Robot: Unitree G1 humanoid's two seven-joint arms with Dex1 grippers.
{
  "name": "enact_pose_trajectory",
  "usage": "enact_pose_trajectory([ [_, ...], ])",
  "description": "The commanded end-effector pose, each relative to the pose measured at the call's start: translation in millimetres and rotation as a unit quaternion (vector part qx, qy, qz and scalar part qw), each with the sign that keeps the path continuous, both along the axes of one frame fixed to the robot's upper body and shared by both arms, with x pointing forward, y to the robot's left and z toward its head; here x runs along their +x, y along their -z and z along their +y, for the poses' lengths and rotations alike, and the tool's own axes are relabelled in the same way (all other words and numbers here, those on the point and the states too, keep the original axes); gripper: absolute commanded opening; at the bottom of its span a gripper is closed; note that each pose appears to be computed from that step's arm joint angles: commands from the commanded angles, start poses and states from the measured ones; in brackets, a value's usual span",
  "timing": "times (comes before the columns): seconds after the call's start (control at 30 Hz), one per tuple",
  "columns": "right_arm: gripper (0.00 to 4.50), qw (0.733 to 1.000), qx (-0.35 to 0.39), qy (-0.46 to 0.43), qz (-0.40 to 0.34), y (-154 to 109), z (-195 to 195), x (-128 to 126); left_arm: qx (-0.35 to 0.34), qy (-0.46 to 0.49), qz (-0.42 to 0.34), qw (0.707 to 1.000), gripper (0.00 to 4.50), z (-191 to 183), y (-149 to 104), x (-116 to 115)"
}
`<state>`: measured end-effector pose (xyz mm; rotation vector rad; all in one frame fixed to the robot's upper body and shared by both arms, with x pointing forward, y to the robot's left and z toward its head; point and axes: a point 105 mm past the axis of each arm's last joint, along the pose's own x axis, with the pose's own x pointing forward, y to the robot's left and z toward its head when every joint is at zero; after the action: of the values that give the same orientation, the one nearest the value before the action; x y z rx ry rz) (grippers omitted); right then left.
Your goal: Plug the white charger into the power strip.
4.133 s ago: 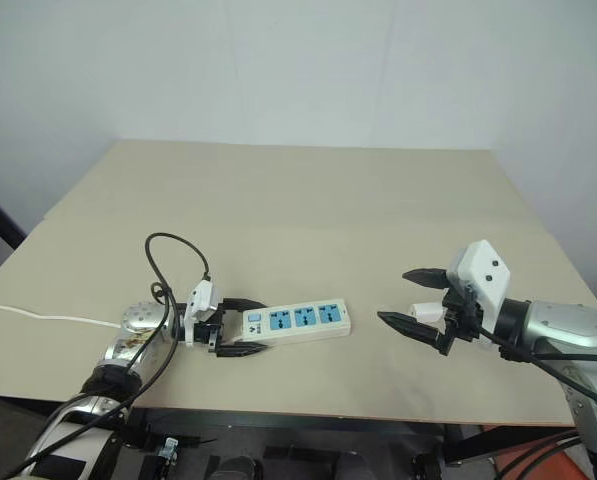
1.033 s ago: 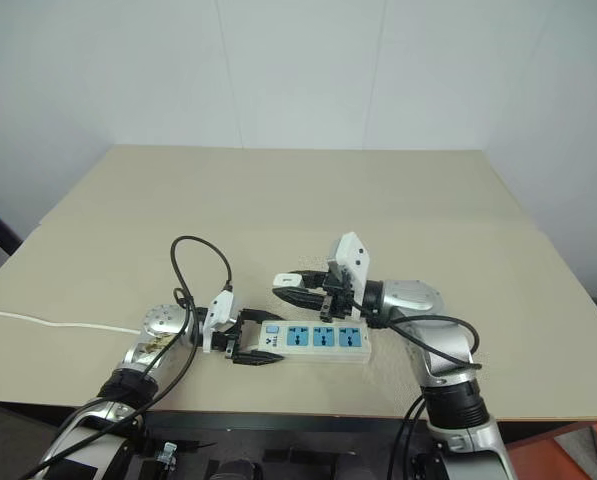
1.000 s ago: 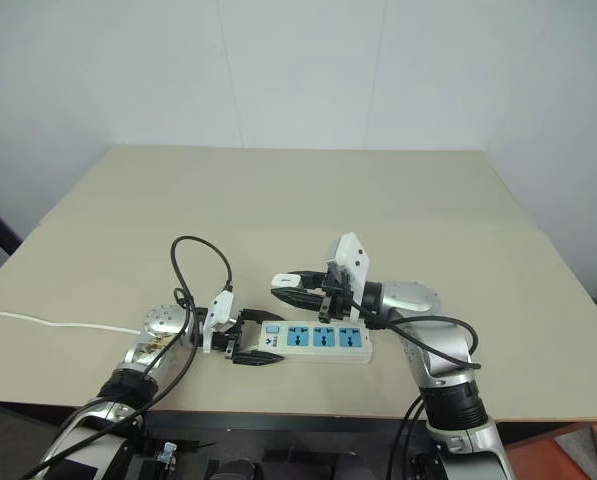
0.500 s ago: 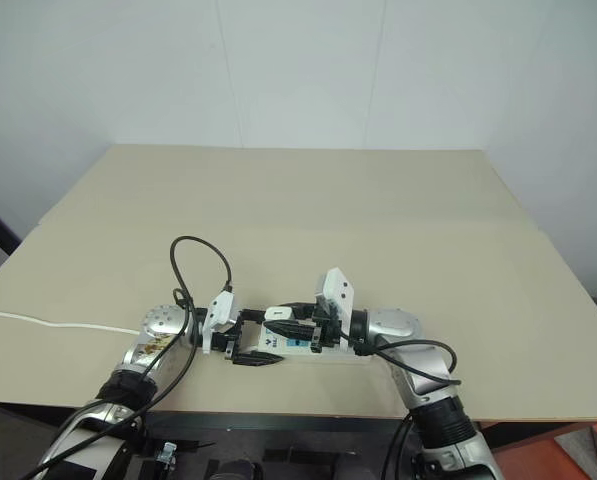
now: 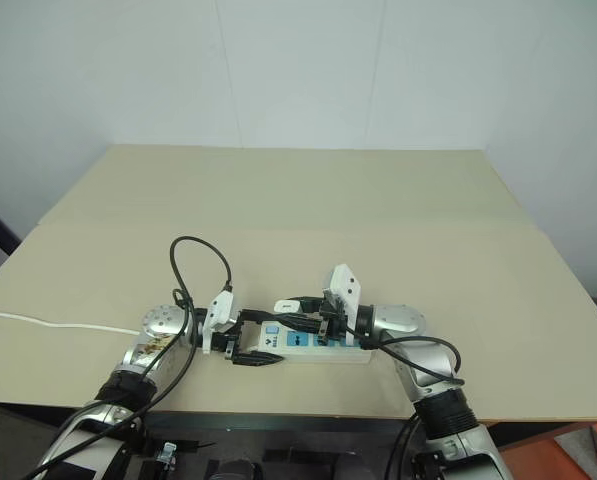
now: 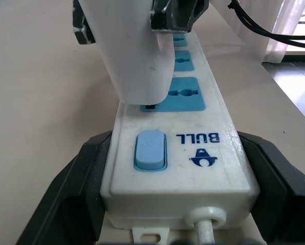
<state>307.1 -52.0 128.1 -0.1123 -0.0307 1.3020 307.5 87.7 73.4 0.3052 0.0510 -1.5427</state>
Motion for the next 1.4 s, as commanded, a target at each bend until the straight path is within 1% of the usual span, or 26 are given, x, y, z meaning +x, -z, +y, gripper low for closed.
enact_pose_trajectory([
  [0.03,1.16,1.000,-0.011,0.007,-0.011,-0.3,-8.5,1.5,0.020,0.010,0.027,0.999,3.28,-0.3,14.9,-7.9],
  [0.27,1.16,0.999,-0.034,0.024,-0.016,13.6,-12.8,7.2,0.021,0.009,0.027,0.999,3.28,-0.1,14.7,-7.3],
  [0.43,1.16,0.999,-0.039,0.012,-0.010,19.1,-14.4,6.4,0.021,0.010,0.027,0.999,3.28,-0.3,14.5,-7.3],
  [0.67,1.16,0.997,-0.082,-0.007,0.014,39.8,-38.1,-0.5,0.022,0.007,0.028,0.999,3.28,1.8,14.8,-7.6],
  [0.8,1.16,0.994,-0.107,0.007,0.031,52.3,-55.0,1.0,0.026,0.004,0.028,0.999,3.28,4.3,15.7,-7.2],
  [1.07,1.16,0.989,-0.142,0.017,0.047,68.0,-71.7,-1.6,0.029,-0.005,0.027,0.999,3.28,7.5,15.4,-4.6],
  [1.2,1.16,0.989,-0.143,0.011,0.046,67.0,-64.8,-0.6,0.030,-0.007,0.027,0.999,3.28,8.2,15.7,-4.1],
  [1.4,1.16,0.988,-0.147,-0.038,0.031,63.5,-32.5,-4.1,0.028,-0.007,0.025,0.999,3.28,5.5,15.2,-3.3],
])
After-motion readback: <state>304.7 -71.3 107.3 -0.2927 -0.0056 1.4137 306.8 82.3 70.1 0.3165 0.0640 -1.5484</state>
